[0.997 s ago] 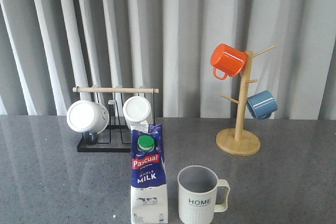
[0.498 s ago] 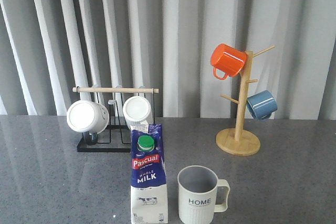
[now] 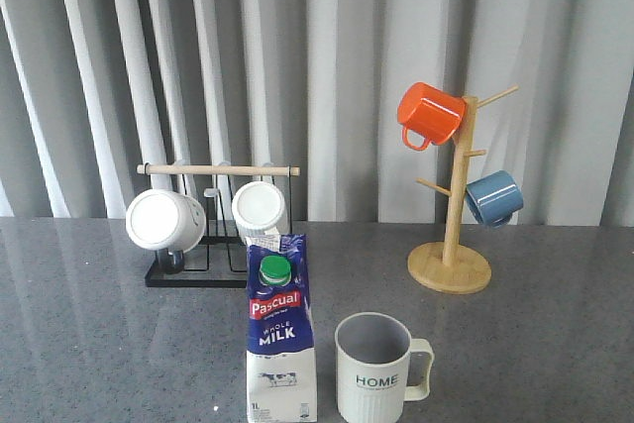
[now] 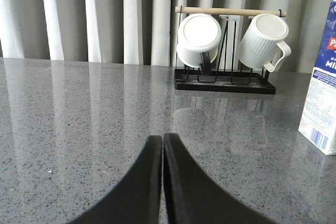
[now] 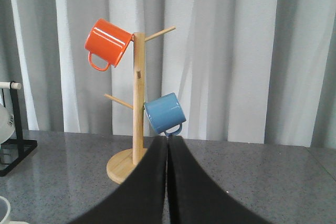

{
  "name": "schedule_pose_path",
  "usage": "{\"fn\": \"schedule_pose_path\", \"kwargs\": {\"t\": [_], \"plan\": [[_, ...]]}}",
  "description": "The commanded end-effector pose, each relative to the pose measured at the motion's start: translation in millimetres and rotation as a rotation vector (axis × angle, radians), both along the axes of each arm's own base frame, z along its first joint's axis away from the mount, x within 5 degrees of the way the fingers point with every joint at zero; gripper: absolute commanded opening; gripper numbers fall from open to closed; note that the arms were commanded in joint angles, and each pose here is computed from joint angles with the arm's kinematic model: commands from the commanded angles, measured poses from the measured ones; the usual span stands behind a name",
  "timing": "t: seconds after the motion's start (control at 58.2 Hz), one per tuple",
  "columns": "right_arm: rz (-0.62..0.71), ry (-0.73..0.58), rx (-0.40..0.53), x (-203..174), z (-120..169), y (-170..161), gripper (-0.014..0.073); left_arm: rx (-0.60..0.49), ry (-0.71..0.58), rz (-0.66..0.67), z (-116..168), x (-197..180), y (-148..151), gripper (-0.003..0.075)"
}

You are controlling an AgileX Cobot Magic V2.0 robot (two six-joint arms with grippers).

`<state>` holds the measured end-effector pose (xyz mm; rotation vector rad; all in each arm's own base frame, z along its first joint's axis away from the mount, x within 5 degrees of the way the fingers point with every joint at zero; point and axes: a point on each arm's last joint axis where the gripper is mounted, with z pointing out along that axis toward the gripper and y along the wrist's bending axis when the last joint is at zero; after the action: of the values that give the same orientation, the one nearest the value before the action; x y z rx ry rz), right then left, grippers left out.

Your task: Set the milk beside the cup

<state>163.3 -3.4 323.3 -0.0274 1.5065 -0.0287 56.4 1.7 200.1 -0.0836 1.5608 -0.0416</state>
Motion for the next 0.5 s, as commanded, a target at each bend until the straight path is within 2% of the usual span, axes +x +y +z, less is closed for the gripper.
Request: {"fn": "schedule_pose_path", "kwargs": {"t": [0.0, 0.258, 0.481], "plan": [[0.008, -0.102, -0.015, -1, 16, 1, -0.0009, -0.014, -0.1, -0.012, 13, -2, -1, -0.0008], [0.008, -0.101, -0.018, -1, 16, 1, -0.0009, -0.014, -0.1, -0.012, 13, -2, -1, -0.0008], [-0.019, -0.173, -0.15, -26, 29, 1, -0.0009, -0.014, -0.1, -0.012, 13, -2, -1, -0.0008]]}}
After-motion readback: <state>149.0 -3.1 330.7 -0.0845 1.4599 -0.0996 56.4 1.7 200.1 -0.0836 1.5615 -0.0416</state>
